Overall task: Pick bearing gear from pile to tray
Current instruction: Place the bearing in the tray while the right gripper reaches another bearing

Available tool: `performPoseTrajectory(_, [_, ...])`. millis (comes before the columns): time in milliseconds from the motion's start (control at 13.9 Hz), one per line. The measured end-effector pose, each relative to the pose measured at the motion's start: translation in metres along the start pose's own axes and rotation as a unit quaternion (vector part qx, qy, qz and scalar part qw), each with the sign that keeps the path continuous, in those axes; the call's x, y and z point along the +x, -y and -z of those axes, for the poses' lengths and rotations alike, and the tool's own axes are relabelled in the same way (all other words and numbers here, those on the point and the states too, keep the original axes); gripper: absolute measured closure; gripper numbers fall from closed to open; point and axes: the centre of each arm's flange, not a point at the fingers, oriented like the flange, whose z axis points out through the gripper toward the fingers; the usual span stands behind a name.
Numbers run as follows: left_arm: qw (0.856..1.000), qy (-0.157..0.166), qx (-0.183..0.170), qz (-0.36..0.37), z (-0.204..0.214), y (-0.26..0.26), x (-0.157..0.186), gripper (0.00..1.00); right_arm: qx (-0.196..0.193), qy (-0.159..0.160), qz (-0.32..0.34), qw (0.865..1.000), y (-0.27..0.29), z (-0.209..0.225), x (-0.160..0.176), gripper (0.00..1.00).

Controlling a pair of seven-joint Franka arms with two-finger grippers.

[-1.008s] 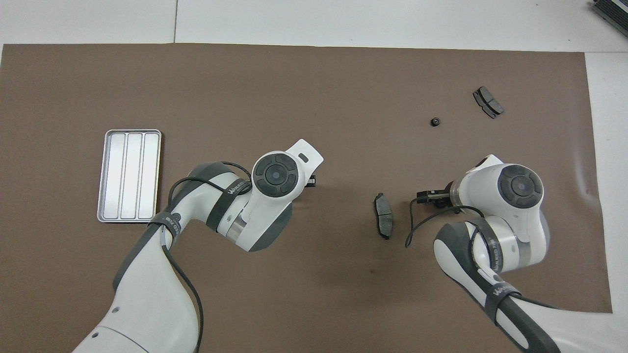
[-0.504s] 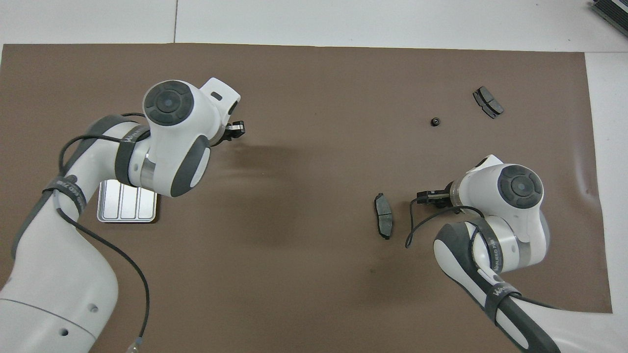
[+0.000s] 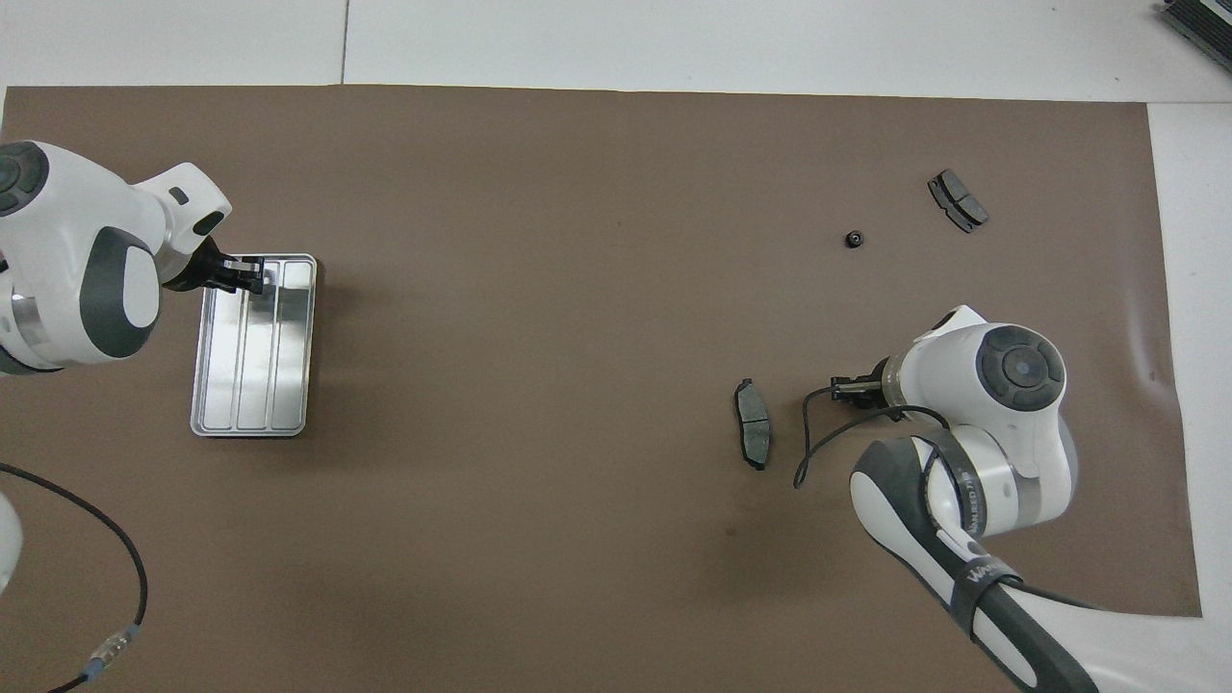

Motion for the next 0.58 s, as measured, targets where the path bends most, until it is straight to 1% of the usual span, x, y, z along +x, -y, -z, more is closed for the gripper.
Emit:
performPoseTrajectory(72, [1.0,0.004,-0.001,-0.009,-0.003,0.003,-0.004,0.69,0.0,0.0,-0.001,1.0,0.0,0.0,0.0,0.66])
performPoseTrajectory(144, [1.0,0.006,-0.002,-0.015,-0.004,0.006,-0.006,0.63,0.002,0.0,-0.002,1.0,0.001,0.0,0.0,0.66])
performPoseTrajectory(216, [1.0,0.006,-0.002,-0.018,-0.004,0.007,-0.007,0.63,0.006,-0.001,-0.005,1.0,0.002,0.002,0.001,0.66])
performPoseTrajectory(288, [1.0,0.005,-0.002,-0.021,-0.002,0.006,-0.006,0.56,0.011,-0.006,-0.007,1.0,0.007,0.006,0.003,0.66])
performPoseTrajectory(504, [1.0,-0.008,-0.006,-0.023,0.01,-0.001,-0.002,0.22,0.026,-0.033,-0.018,0.999,0.041,0.032,0.017,0.66])
performPoseTrajectory(576, [1.0,-0.017,-0.015,-0.02,0.017,-0.006,0.001,0.2,0.031,-0.042,-0.026,0.998,0.056,0.043,0.022,0.66])
